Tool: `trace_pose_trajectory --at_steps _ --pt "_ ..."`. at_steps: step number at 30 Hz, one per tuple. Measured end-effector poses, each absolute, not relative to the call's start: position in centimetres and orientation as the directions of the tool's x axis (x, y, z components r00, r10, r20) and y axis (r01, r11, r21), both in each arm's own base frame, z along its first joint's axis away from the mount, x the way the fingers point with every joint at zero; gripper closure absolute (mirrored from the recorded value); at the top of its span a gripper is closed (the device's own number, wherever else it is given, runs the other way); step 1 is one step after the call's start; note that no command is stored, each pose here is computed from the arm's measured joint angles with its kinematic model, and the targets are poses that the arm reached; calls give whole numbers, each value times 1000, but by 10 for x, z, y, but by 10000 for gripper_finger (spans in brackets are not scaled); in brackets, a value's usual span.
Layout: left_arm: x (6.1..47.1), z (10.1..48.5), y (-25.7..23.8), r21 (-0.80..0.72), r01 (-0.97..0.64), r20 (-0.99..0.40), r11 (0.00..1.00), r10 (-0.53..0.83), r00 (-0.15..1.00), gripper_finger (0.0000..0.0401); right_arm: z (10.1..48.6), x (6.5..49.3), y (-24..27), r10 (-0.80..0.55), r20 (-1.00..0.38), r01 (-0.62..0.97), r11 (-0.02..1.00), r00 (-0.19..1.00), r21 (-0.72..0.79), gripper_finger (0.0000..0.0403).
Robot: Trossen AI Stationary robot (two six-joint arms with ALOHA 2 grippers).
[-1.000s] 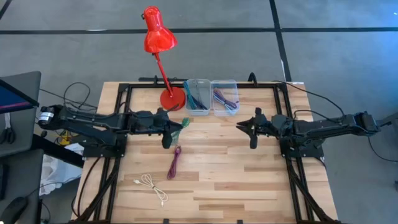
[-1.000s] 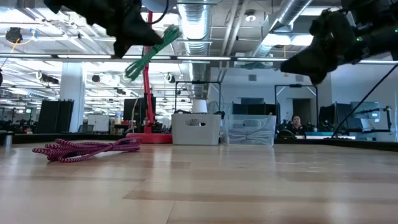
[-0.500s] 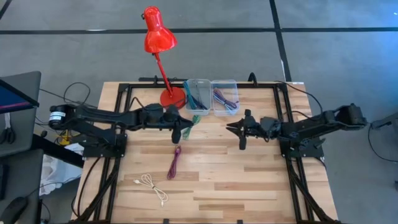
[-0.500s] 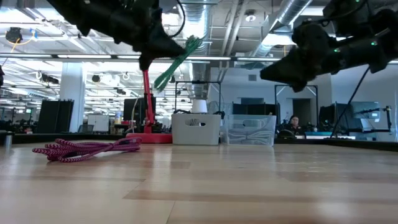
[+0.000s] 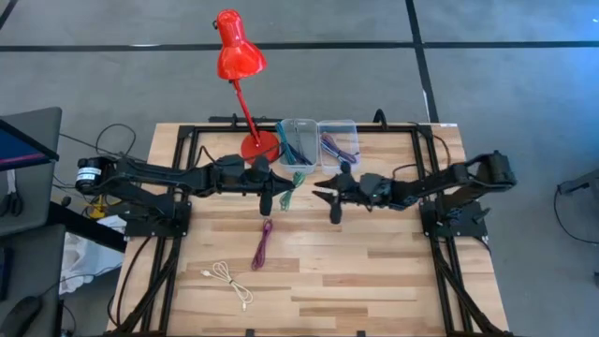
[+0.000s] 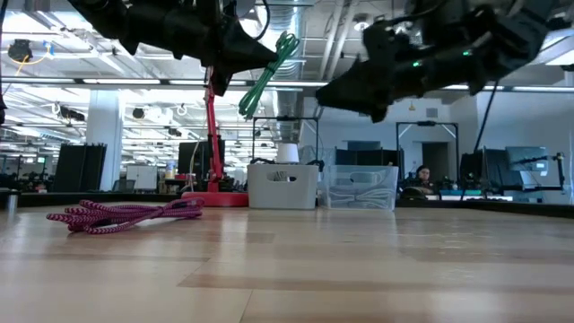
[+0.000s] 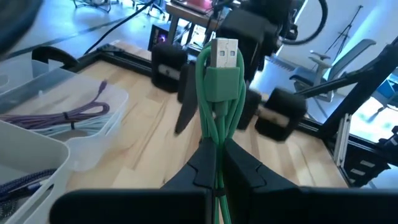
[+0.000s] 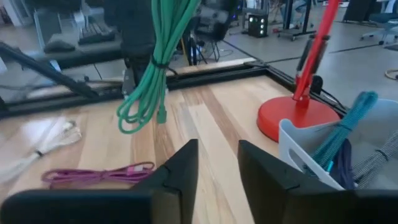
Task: Pick & Place USB Port
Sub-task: Put the green charger cable into the transparent bin
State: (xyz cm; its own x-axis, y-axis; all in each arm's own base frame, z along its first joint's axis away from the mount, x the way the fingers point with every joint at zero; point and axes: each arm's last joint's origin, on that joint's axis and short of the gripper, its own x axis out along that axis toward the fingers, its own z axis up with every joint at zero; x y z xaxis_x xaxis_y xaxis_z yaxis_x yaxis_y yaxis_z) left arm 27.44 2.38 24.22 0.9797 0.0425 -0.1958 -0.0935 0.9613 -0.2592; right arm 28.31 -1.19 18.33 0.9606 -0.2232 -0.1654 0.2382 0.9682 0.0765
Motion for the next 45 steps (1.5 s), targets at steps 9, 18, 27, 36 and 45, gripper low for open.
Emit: trace_pose_trajectory --at_steps 9,18,27,36,45 --pt "275 244 24 -245 -85 -179 966 41 983 393 178 324 -11 -170 -157 179 983 973 47 229" --pt "275 244 24 -242 -86 -180 966 42 983 393 190 353 -7 -8 -86 17 995 996 97 254" --pt "274 244 24 -242 -84 -178 967 41 983 393 188 363 -7 -15 -82 23 995 997 100 299" --pt "274 244 23 -242 -82 -178 967 39 983 386 187 363 -8 -32 -90 36 998 995 48 386" --pt "269 250 23 -184 -77 -164 980 46 985 372 187 363 -12 -58 -86 60 998 995 21 398"
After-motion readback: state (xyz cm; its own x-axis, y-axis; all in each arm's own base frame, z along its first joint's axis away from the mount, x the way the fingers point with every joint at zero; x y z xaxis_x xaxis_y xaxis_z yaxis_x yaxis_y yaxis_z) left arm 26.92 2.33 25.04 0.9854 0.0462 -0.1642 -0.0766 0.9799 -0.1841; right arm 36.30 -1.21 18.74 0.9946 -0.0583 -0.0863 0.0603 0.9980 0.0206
